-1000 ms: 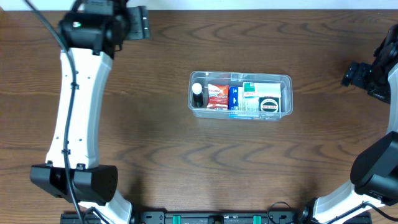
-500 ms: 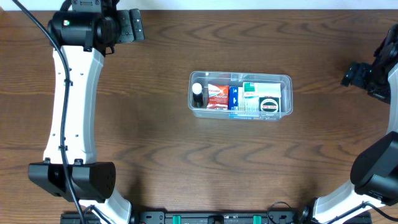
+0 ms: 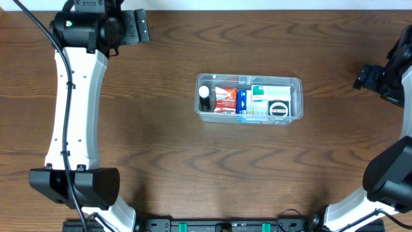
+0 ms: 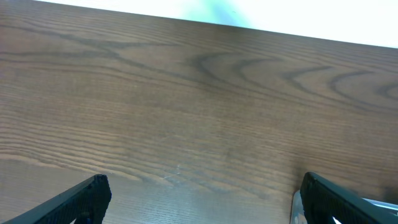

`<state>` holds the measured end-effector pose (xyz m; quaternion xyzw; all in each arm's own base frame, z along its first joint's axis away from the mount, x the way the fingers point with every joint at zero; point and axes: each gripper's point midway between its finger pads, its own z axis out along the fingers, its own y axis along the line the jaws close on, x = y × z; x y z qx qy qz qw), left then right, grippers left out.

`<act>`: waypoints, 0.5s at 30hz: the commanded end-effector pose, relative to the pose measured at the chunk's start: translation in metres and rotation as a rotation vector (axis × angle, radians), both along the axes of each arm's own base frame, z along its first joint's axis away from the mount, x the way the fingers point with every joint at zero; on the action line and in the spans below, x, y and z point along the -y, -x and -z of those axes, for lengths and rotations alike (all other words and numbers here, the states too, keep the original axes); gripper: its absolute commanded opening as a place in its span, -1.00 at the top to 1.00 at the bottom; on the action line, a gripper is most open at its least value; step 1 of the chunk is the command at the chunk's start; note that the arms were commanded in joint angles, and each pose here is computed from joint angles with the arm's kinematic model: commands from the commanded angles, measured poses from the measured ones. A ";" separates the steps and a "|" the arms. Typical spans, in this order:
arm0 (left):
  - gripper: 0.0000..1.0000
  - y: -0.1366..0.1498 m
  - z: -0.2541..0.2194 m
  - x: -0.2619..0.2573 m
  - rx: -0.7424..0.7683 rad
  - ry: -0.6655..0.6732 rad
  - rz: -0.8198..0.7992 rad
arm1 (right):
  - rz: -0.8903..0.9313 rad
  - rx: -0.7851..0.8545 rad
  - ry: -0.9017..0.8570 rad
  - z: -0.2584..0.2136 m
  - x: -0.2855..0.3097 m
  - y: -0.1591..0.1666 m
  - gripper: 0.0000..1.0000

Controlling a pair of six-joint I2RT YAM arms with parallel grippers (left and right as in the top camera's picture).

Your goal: Pack container

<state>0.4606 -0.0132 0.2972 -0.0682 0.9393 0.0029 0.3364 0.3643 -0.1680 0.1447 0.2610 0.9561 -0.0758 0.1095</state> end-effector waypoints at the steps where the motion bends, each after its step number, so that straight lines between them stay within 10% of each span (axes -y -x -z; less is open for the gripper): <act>1: -0.96 0.000 0.003 0.000 -0.009 0.005 -0.003 | -0.006 0.028 0.017 -0.012 0.004 -0.001 -0.98; 15: -0.96 0.000 0.003 0.000 -0.009 0.005 -0.003 | -0.153 0.662 0.217 -0.239 -0.080 0.082 -0.98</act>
